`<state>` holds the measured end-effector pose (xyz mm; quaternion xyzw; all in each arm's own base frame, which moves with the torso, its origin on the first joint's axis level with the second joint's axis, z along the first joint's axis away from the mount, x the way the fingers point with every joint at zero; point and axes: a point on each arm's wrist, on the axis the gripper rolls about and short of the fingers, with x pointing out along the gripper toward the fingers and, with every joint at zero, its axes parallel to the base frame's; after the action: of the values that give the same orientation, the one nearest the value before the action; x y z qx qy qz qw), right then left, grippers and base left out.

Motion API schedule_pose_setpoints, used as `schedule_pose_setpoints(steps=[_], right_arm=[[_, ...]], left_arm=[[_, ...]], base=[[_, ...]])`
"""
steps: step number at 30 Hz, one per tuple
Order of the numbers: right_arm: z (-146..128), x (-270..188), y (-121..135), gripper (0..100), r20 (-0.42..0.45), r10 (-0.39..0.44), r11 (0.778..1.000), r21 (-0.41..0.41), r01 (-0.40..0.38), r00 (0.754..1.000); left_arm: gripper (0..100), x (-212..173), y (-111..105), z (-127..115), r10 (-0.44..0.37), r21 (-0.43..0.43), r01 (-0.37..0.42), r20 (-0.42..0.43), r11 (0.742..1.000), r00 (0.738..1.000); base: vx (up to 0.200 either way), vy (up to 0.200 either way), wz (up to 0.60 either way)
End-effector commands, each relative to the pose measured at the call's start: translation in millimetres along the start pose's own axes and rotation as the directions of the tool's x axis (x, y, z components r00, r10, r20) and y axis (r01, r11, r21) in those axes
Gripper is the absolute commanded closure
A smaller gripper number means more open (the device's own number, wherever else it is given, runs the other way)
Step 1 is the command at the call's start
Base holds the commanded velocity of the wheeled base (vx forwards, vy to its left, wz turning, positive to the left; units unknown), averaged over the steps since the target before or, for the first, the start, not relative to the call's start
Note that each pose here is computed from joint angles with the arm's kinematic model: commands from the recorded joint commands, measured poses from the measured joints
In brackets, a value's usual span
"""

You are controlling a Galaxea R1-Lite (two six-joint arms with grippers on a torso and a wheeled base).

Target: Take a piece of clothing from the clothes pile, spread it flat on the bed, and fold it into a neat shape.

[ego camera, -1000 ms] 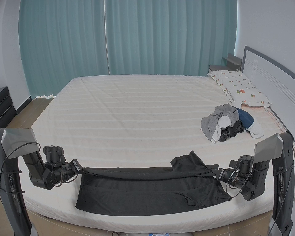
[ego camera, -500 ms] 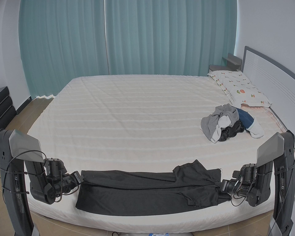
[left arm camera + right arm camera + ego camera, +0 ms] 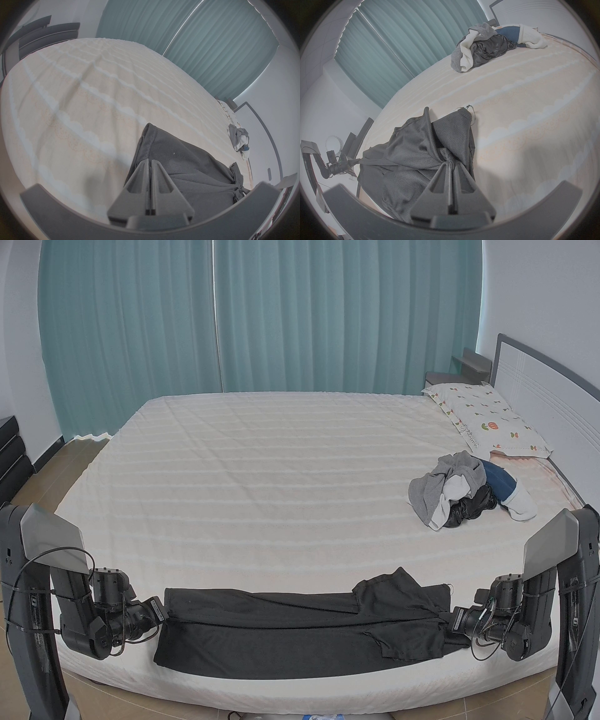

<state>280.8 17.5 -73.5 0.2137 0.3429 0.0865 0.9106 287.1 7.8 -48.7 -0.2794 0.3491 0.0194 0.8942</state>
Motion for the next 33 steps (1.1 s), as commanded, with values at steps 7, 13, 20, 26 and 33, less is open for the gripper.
schedule_pose_setpoints(steps=[7,13,20,26,33], right_arm=[[0,0,0,0,0.007,0.003,1.0,0.0,-0.003,1.0],[38,-32,12,0,0.15,0.036,0.998,0.04,-0.042,0.988],[40,-23,18,0,0.156,0.072,0.983,0.156,-0.097,0.985],[29,-2,6,0,0.114,0.053,0.981,0.182,-0.073,0.992],[35,9,-3,0,0.13,0.068,0.939,0.327,-0.108,0.989]], left_arm=[[0,-4,2,-3,0.013,0.018,-0.012,-0.013,1.0,1.0],[0,-27,4,18,-0.008,-0.001,0.008,0.095,1.0,0.995],[0,-7,-11,32,-0.064,-0.088,0.078,0.153,0.993,0.986],[0,22,-15,32,-0.061,-0.137,0.081,0.143,0.987,0.988],[0,32,-17,27,-0.045,-0.132,0.06,0.116,0.989,0.992]], base=[[0.0,0.0,0.0],[0.0,0.0,0.0],[0.0,0.0,0.0],[0.0,0.0,0.0],[0.0,0.0,0.0]])
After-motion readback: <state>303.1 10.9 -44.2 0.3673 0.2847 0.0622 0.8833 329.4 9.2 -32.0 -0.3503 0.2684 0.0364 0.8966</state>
